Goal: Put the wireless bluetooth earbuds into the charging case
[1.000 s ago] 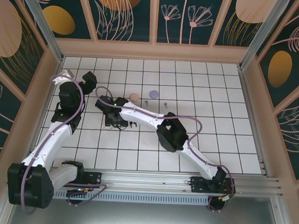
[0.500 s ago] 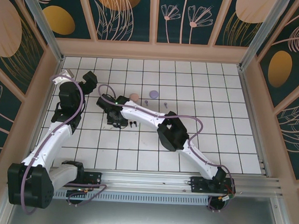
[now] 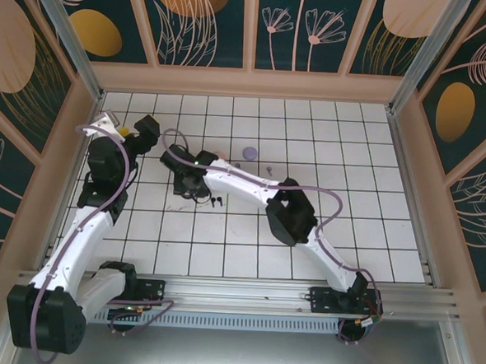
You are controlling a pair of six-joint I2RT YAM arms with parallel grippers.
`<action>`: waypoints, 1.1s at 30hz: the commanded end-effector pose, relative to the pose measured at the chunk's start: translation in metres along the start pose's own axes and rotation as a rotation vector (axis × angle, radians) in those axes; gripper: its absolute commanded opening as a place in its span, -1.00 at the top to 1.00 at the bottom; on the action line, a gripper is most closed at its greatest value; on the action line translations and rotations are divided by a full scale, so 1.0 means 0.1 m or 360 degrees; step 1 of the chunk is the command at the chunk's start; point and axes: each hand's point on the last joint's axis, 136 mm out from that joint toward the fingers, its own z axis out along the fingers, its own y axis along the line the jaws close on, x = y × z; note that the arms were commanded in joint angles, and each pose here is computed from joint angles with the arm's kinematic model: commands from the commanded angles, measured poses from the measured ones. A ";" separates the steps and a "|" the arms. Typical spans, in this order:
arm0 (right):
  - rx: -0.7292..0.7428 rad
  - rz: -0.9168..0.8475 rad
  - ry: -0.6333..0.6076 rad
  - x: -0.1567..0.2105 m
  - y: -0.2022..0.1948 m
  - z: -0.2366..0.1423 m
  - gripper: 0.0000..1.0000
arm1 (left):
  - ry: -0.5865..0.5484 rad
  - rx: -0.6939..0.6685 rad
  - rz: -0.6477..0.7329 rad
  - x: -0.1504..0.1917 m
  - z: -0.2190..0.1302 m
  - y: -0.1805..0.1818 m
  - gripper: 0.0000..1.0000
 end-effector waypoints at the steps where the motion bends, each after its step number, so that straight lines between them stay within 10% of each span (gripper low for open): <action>1: -0.0176 0.0053 -0.0199 -0.55 -0.01 -0.59 0.26 | 0.0054 0.0152 -0.0017 0.07 -0.10 -0.14 -0.85; 14: -0.0417 0.0374 -0.0341 -1.31 -0.72 -1.06 0.26 | 0.0342 0.0669 -0.0275 0.87 -0.21 -0.28 -0.76; 33: -0.0722 0.0593 -0.0234 -1.32 -0.19 -1.03 0.28 | 0.0483 0.0991 -0.0226 1.46 -0.07 -0.59 -0.16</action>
